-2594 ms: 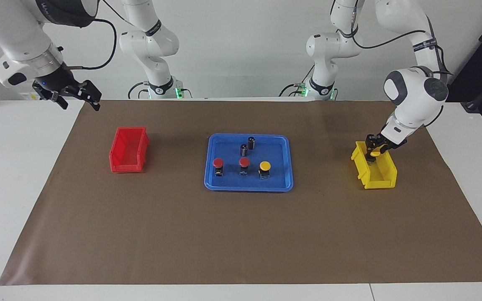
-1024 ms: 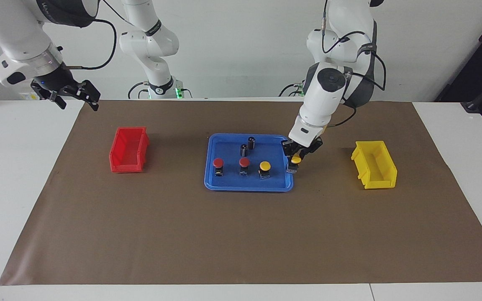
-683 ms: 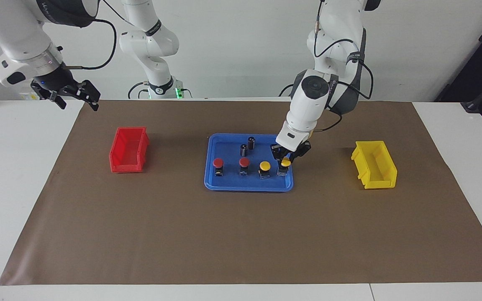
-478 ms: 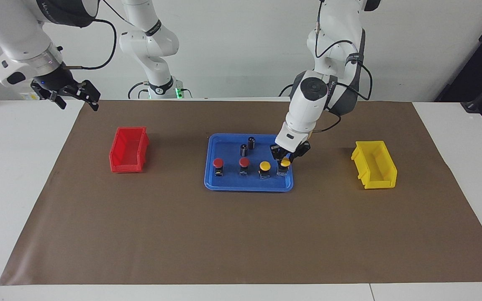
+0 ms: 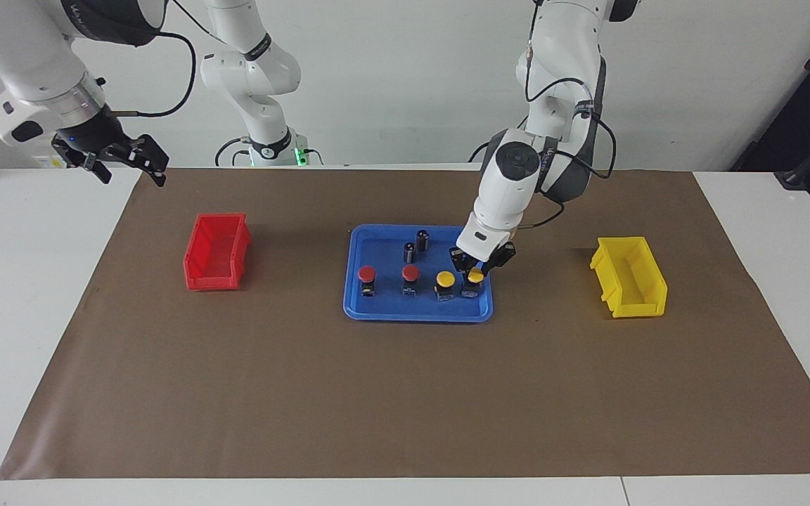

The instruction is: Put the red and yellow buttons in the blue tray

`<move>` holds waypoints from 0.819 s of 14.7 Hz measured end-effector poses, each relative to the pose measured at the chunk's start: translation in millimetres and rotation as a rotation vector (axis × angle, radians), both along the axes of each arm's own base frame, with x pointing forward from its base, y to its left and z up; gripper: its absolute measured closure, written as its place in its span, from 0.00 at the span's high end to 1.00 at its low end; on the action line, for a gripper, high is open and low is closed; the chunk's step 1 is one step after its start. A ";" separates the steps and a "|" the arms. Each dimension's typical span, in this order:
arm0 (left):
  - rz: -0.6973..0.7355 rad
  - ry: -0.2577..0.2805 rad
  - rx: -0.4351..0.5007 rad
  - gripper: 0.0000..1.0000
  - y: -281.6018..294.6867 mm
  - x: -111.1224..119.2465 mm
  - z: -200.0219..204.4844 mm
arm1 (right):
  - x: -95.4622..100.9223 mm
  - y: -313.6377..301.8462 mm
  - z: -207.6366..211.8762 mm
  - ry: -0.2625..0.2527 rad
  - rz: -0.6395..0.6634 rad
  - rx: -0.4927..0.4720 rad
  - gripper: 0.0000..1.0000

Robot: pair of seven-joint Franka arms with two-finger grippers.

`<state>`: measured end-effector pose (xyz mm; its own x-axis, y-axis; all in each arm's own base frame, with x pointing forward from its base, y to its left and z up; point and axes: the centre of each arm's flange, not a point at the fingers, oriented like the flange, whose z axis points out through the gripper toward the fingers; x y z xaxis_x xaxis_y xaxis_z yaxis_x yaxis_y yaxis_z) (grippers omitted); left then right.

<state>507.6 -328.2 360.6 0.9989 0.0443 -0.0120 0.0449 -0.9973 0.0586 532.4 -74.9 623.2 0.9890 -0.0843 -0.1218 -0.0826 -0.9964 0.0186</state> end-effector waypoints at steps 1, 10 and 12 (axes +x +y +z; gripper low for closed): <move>0.000 -0.002 -0.001 0.41 0.0 0.3 0.3 | 0.0 0.0 0.0 0.000 0.000 0.000 1.00; 0.027 0.023 0.014 1.00 10.0 11.0 14.5 | 0.0 0.0 0.0 0.000 0.000 0.000 1.00; 0.004 0.066 0.037 1.00 25.6 23.6 37.4 | 0.0 0.0 0.0 0.000 0.000 0.000 1.00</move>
<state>531.2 -302.6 398.0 0.9959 0.0498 -0.0760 0.0514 -0.9985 0.0184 532.4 -74.9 623.2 0.9890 -0.0843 -0.1219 -0.0826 -0.9964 0.0186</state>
